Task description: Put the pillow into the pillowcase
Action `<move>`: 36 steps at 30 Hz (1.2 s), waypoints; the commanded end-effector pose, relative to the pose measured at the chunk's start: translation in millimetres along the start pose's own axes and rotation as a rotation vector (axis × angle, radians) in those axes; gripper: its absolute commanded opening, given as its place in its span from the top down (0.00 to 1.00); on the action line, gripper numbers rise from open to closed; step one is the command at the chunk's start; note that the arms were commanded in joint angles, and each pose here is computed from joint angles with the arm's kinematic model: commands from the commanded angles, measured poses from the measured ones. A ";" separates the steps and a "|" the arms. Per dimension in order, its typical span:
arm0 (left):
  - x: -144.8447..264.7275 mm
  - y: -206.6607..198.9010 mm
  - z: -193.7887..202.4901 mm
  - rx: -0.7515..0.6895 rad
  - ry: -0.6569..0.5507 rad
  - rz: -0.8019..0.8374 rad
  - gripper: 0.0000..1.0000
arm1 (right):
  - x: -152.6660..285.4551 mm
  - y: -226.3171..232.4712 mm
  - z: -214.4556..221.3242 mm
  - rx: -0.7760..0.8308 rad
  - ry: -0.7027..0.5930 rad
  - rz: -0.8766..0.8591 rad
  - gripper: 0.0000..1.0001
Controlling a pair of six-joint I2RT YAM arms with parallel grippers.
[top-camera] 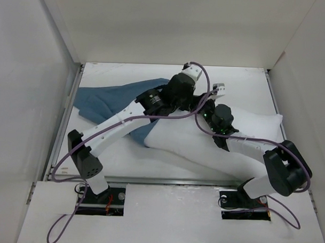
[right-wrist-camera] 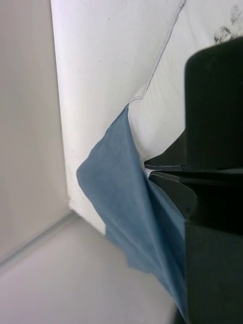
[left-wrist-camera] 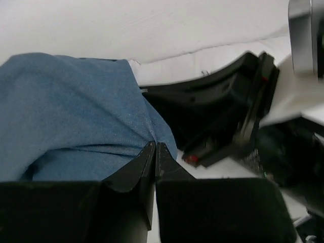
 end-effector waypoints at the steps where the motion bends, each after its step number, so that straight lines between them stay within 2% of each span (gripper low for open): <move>1: 31.9 -28.2 -25.6 0.130 -0.158 0.170 1.00 | -2.9 4.2 -48.7 -0.208 -0.217 -0.078 1.00; 5: 21.1 -56.3 -0.9 0.141 -0.119 0.278 1.00 | 1.7 -1.0 -62.1 -0.272 -0.277 -0.075 1.00; 7: 13.6 -52.8 8.0 0.158 -0.086 0.230 1.00 | 2.1 -3.6 -69.7 -0.279 -0.284 -0.049 1.00; 8: 7.0 -51.2 14.1 0.163 -0.062 0.200 0.94 | -0.6 -7.0 -69.4 -0.274 -0.261 -0.034 1.00; 9: 2.9 -49.7 14.8 0.160 -0.052 0.178 0.59 | -6.6 -1.2 -74.0 -0.254 -0.244 -0.038 1.00; 11: 4.5 -49.1 13.6 0.159 -0.051 0.178 0.49 | -11.7 -10.3 -61.9 -0.185 -0.165 -0.003 0.94; 12: 4.5 -49.1 13.6 0.159 -0.051 0.178 0.44 | -11.5 -12.2 -57.4 -0.175 -0.143 0.003 0.87; 13: 8.2 -48.4 13.0 0.181 -0.049 0.178 0.22 | -11.3 -13.9 -55.2 -0.175 -0.134 0.012 0.64; 14: 11.9 -43.5 12.3 0.182 -0.053 0.157 0.00 | -8.7 -16.0 -53.1 -0.162 -0.115 0.030 0.55; 16: 29.0 -31.3 10.2 0.219 -0.078 0.123 0.00 | -5.6 -23.0 -58.0 -0.135 -0.116 0.078 0.42; 18: 37.8 -18.0 22.0 0.257 -0.073 0.058 0.00 | 2.4 -27.5 -60.4 -0.060 -0.079 0.135 0.40; 20: 63.7 -1.2 26.1 0.307 -0.103 0.020 0.00 | 10.9 -20.4 -77.6 -0.009 -0.088 0.158 0.37; 21: 63.5 6.1 45.9 0.317 -0.071 -0.033 0.00 | 17.5 -29.8 -71.2 0.033 -0.036 0.216 0.26; 23: 83.1 18.4 57.7 0.415 -0.083 -0.070 0.00 | 25.2 -21.6 -85.1 0.098 -0.014 0.229 0.26; 24: 81.2 21.0 83.2 0.419 -0.029 -0.103 0.00 | 33.2 -26.1 -77.2 0.153 0.059 0.248 0.26; 27: 93.6 36.8 113.3 0.530 -0.004 -0.188 0.00 | 49.4 0.8 -67.5 0.209 0.159 0.145 0.19; 28: 90.8 38.1 131.3 0.536 0.026 -0.214 0.00 | 57.1 3.1 -54.0 0.267 0.233 0.124 0.15; 30: 92.4 42.5 145.1 0.591 0.036 -0.242 0.00 | 65.3 33.2 -29.2 0.317 0.321 0.020 0.15; 33: 82.3 44.7 171.5 0.602 0.092 -0.284 0.00 | 78.5 60.6 2.4 0.377 0.418 -0.081 0.14; 34: 79.7 43.8 175.2 0.601 0.095 -0.285 0.00 | 78.4 59.6 15.8 0.391 0.459 -0.084 0.09; 36: 67.8 40.2 191.5 0.565 0.125 -0.294 0.00 | 77.8 60.7 31.5 0.401 0.497 -0.086 0.09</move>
Point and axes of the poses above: each gripper's point midway between its finger pads, its own x axis back along the fingers, its own y axis along the line the jaws close on, z = x × y, the point moved 3 cm from there along x, back along the fingers, and after that the axes turned 14 degrees about -x, right-handed, at the moved point
